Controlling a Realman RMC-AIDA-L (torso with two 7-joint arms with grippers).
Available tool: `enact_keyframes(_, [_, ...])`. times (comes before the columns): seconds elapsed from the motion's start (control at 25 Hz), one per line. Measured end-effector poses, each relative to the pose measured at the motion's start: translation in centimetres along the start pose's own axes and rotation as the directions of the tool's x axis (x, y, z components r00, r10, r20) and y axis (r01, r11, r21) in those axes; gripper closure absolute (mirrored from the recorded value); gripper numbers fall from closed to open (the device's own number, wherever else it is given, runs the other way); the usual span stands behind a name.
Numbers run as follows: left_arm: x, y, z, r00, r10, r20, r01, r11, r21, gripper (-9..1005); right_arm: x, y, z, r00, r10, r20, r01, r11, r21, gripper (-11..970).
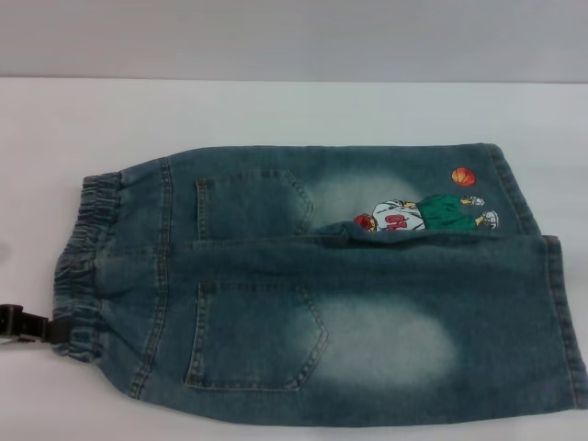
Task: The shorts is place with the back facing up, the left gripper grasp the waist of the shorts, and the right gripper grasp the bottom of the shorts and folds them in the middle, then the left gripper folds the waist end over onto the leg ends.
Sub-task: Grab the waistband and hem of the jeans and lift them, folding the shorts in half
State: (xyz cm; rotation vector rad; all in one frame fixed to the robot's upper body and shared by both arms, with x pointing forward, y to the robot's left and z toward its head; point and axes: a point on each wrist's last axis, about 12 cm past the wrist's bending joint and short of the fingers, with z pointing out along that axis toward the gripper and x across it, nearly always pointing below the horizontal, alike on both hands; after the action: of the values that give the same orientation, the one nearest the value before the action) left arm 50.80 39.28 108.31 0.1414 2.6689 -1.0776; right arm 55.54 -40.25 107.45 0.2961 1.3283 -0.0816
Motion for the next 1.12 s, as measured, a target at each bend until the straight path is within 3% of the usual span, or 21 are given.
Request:
enact_keyframes(0.12, [-0.3,-0.1,-0.1,1.0,0.006,0.011,-0.006,1.0,-0.002,958,-0.6,0.2,0.3,0.989,0.145,-0.017,-0.146,0.985,-0.09,382])
enact_keyframes(0.2, [-0.4,-0.2,-0.2,1.0,0.004,0.015,-0.004,1.0,-0.002,958,-1.3,0.3,0.6,0.967,0.246,-0.065,-0.254,0.951,-0.179,382])
enact_keyframes(0.32, [-0.4,-0.3,-0.4,1.0,-0.001,0.021,0.001,1.0,0.009,958,-2.7,1.1,1.4,0.919,0.34,-0.197,-0.389,0.86,-0.331,383])
enact_keyframes(0.4, [-0.6,-0.4,-0.4,1.0,0.002,0.021,-0.002,1.0,0.011,958,-3.5,1.9,1.7,0.89,0.345,-0.297,-0.446,0.791,-0.418,383])
enact_keyframes(0.6, [-0.9,-0.7,-0.2,1.0,0.009,0.018,-0.01,1.0,0.022,959,-5.9,4.1,2.0,0.84,0.231,-0.49,-0.52,0.6,-0.608,383])
enact_keyframes(0.72, [-0.9,-1.0,0.2,0.999,0.017,0.033,-0.018,0.999,0.036,959,-7.4,4.7,2.1,0.818,0.124,-0.562,-0.539,0.505,-0.674,383])
enact_keyframes(0.96, [-1.1,-1.2,0.7,0.997,0.008,0.077,-0.013,0.998,0.06,959,-9.9,4.6,1.4,0.748,-0.133,-0.651,-0.573,0.365,-0.733,383])
enact_keyframes(1.12, [-1.1,-1.2,0.5,0.996,-0.003,0.093,-0.003,0.998,0.068,959,-10.3,4.2,0.4,0.688,-0.275,-0.672,-0.597,0.314,-0.739,383])
